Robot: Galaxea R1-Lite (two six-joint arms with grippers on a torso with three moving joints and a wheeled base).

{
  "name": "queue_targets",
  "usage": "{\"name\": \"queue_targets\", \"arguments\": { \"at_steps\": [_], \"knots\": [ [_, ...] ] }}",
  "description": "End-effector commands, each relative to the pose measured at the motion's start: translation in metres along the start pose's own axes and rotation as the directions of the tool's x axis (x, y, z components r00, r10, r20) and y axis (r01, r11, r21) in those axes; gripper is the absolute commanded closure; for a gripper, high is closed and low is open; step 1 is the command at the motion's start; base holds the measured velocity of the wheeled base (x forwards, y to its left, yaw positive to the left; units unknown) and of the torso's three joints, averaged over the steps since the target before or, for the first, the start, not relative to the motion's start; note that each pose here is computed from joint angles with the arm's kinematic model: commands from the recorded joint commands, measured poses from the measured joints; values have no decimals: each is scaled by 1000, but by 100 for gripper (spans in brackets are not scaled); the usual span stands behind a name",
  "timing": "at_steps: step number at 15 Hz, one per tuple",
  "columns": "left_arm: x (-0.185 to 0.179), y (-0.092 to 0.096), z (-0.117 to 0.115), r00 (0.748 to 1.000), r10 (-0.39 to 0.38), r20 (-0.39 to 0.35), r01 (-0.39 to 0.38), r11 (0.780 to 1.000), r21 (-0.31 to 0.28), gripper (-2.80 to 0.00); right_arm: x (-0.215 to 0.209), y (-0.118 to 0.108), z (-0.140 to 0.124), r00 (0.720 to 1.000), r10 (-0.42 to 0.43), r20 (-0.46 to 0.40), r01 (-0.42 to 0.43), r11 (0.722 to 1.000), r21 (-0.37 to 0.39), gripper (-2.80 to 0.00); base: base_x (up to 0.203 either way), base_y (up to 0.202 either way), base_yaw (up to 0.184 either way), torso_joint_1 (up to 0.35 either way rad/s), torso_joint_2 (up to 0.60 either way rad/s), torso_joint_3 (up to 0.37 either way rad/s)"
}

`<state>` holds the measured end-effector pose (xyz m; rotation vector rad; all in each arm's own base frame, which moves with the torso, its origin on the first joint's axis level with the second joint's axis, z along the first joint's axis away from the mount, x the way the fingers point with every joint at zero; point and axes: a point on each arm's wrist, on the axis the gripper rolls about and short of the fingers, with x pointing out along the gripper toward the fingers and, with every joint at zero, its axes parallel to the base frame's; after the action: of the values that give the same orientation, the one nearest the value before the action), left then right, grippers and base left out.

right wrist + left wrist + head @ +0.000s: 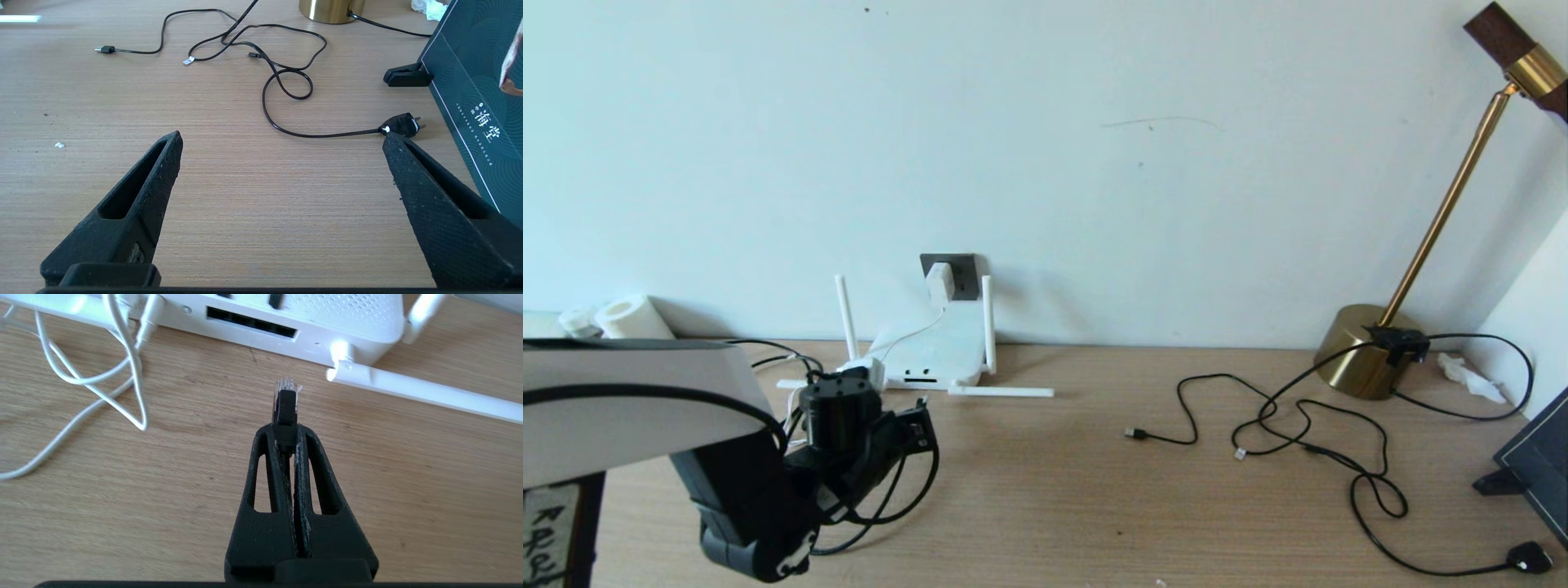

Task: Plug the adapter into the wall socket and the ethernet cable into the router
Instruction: Align cable and router interface

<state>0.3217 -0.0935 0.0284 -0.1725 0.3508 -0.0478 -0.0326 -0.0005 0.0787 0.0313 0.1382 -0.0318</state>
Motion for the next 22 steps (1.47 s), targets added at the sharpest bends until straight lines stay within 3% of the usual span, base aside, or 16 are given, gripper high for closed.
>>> {"name": "queue_targets", "arguments": {
  "at_steps": [1, 8, 22],
  "knots": [
    [2, 1, 1, 1000, -5, 8, 5, 1000, -1, 0, 0, 0, 0, 1000, -1, -2, 1, 1000, 0, -280, 0, 0, 0, 0, 0, 0],
    [5, 12, 3, 1000, -1, 2, 1, 1000, 19, 0, 0, 0, 0, 1000, -1, -1, 1, 1000, 1, -280, 0, 0, 0, 0, 0, 0],
    [23, 12, 1, 1000, 4, 19, -4, 1000, 9, 0, 0, 0, 0, 1000, -3, -2, 3, 1000, 1, -280, 0, 0, 0, 0, 0, 0]
  ]
}}
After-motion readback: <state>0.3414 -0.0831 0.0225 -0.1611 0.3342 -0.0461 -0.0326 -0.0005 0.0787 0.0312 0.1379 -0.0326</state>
